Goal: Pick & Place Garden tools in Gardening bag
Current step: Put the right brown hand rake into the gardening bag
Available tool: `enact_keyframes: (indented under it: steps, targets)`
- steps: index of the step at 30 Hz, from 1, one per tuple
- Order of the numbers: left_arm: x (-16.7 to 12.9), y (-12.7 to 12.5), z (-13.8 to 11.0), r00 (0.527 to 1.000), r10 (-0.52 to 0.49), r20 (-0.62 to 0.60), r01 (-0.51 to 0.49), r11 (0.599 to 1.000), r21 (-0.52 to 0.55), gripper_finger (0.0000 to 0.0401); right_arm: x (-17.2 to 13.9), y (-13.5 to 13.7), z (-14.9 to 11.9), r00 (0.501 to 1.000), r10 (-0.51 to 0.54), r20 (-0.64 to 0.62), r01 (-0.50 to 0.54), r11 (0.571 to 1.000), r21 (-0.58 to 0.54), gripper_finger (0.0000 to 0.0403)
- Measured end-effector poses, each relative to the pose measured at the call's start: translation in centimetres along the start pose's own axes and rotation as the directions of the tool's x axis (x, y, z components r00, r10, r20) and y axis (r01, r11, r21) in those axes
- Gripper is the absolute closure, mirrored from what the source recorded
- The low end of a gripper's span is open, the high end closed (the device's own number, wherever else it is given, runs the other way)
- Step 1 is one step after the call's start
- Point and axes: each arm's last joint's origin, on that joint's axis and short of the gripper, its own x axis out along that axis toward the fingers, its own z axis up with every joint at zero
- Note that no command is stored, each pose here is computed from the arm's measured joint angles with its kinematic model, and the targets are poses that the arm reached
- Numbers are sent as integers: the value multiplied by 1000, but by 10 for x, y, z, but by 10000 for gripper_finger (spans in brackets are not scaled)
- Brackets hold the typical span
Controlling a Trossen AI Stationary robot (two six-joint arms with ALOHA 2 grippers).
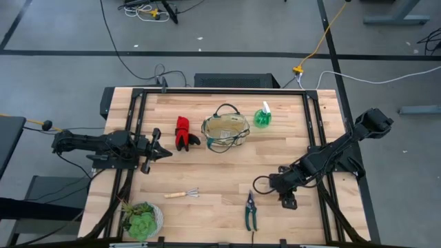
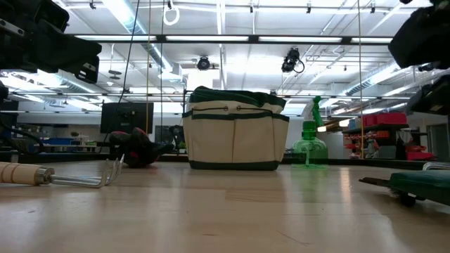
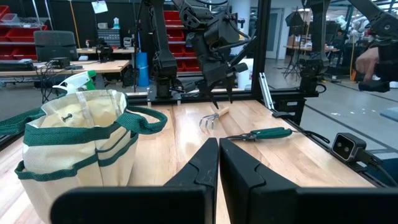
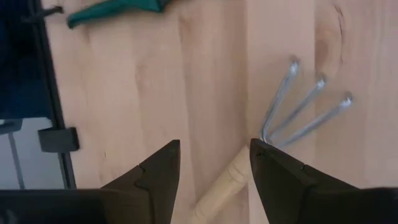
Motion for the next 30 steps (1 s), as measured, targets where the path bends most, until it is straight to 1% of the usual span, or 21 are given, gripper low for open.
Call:
enact_keyframes:
  steps: [4, 8, 11, 17, 30]
  targets:
    - [0, 0, 0, 1000, 0, 1, 0, 1000, 0, 380, 0, -4, -4, 998, -48, -34, 49, 998, 45, 207]
    - [0, 0, 0, 1000, 0, 1, 0, 1000, 0, 380, -1, -8, -6, 992, -120, -33, 122, 989, 86, 207]
    - [0, 0, 0, 1000, 0, 1, 0, 1000, 0, 380, -1, -10, -7, 988, -153, -29, 155, 981, 116, 207]
    - [0, 0, 0, 1000, 0, 0, 0, 1000, 0, 380, -1, -10, -7, 985, -169, -17, 170, 967, 190, 207]
    - [0, 0, 0, 1000, 0, 0, 0, 1000, 0, 380, 1, -3, -14, 966, -251, 56, 233, 946, 227, 207]
